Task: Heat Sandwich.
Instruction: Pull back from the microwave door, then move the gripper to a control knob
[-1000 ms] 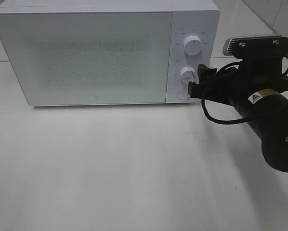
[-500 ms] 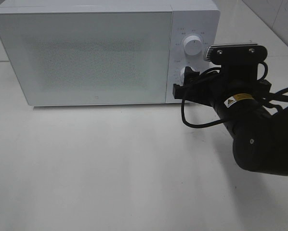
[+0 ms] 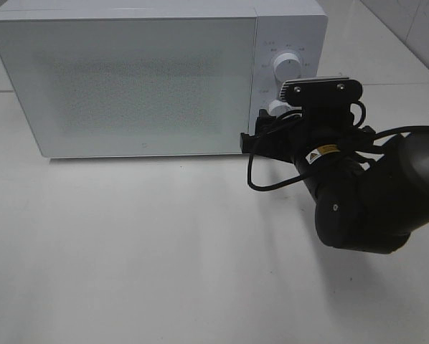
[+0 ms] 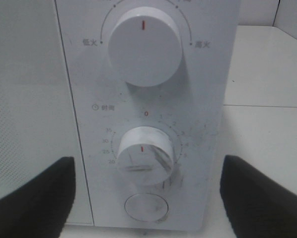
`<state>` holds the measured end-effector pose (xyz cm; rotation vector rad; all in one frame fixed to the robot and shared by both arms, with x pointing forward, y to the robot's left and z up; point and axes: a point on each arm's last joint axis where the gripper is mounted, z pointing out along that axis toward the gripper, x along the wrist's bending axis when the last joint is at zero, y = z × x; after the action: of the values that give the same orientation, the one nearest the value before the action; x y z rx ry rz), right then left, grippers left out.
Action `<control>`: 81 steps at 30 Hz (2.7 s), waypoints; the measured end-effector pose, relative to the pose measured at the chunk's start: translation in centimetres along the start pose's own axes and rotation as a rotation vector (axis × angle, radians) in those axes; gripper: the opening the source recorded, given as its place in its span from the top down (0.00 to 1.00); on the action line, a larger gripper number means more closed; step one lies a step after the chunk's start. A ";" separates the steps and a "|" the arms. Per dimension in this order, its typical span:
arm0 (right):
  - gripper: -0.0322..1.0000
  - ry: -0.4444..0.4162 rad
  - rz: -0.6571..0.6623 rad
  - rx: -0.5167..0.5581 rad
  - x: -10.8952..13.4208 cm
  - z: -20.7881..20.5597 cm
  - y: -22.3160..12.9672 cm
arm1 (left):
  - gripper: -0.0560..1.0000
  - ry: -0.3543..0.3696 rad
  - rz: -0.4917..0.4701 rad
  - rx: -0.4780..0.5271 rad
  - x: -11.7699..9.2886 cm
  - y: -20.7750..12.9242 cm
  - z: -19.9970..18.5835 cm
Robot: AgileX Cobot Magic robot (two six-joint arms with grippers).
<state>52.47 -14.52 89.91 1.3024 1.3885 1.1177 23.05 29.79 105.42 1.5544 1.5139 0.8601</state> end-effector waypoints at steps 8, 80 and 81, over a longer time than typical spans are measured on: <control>0.23 -0.012 0.020 -0.020 0.2 2.1 -0.1 | 0.01 0.000 0.000 0.000 0.0 0.0 0.0; 0.56 -0.021 0.355 -0.002 1.0 4.0 -1.1 | 0.01 -0.001 0.000 -0.001 0.0 0.0 0.0; 0.56 -0.019 0.394 -0.003 1.0 4.0 -1.1 | 0.01 -0.001 0.000 -0.001 0.0 0.0 0.0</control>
<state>56.16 -13.45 88.06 1.6253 1.1416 1.3597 23.03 29.78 105.42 1.5535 1.5129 0.8597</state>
